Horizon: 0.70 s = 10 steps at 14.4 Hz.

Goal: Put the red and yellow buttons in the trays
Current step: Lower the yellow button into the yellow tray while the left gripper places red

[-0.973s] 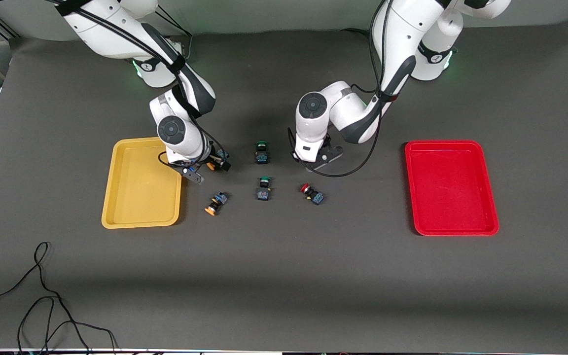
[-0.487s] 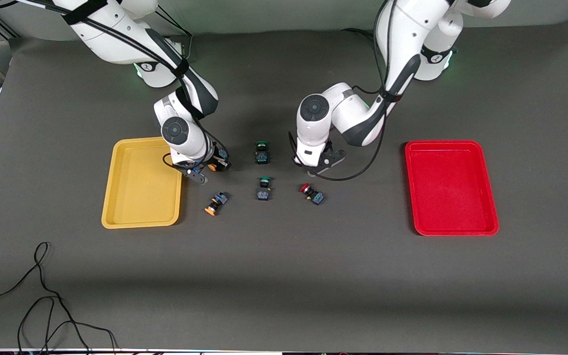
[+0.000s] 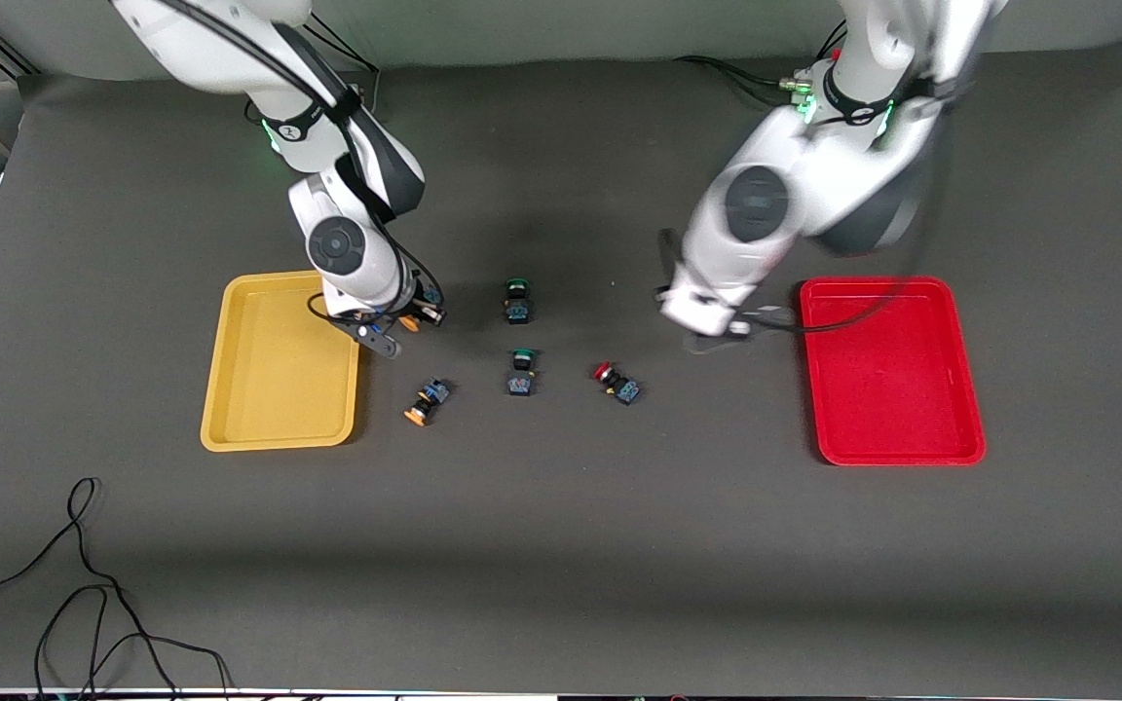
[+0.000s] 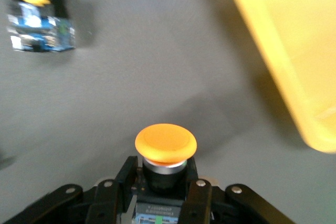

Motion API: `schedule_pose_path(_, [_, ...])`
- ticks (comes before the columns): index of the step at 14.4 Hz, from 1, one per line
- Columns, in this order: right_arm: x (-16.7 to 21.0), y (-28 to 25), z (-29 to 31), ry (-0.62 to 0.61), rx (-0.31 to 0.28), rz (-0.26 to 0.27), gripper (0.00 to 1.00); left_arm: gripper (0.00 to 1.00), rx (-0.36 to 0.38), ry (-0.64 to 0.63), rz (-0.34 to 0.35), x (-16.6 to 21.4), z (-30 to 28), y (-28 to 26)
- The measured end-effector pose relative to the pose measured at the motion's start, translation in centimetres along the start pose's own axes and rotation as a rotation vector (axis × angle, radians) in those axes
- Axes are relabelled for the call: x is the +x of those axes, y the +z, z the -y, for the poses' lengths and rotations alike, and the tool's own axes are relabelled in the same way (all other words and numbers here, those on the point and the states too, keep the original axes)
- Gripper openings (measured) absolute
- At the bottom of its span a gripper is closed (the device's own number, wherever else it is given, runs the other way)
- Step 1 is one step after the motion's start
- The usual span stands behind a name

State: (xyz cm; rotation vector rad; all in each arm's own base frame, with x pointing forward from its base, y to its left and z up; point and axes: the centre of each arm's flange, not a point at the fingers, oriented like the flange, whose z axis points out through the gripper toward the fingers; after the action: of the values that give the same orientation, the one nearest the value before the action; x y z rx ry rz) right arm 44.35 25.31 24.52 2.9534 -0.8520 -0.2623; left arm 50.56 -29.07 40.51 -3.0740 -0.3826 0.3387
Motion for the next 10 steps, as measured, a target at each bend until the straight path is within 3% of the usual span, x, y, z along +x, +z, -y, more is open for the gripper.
schedule_pose_path(3, [1.0,-6.9,-2.2,0.019,-0.005,-0.039,0.41,0.43,-0.012,0.082,0.059,4.4,10.6,-3.5])
schedule_pose_path(5, [4.1,-9.9,-5.7,0.016,-0.003,-0.045,0.41,0.43,-0.032,0.128,0.077,6.9,15.8,-2.9])
schedule_pose_path(10, [12.7,-10.6,-15.9,-0.013,0.014,0.0,0.41,0.43,-0.022,0.207,0.013,10.5,20.8,7.1])
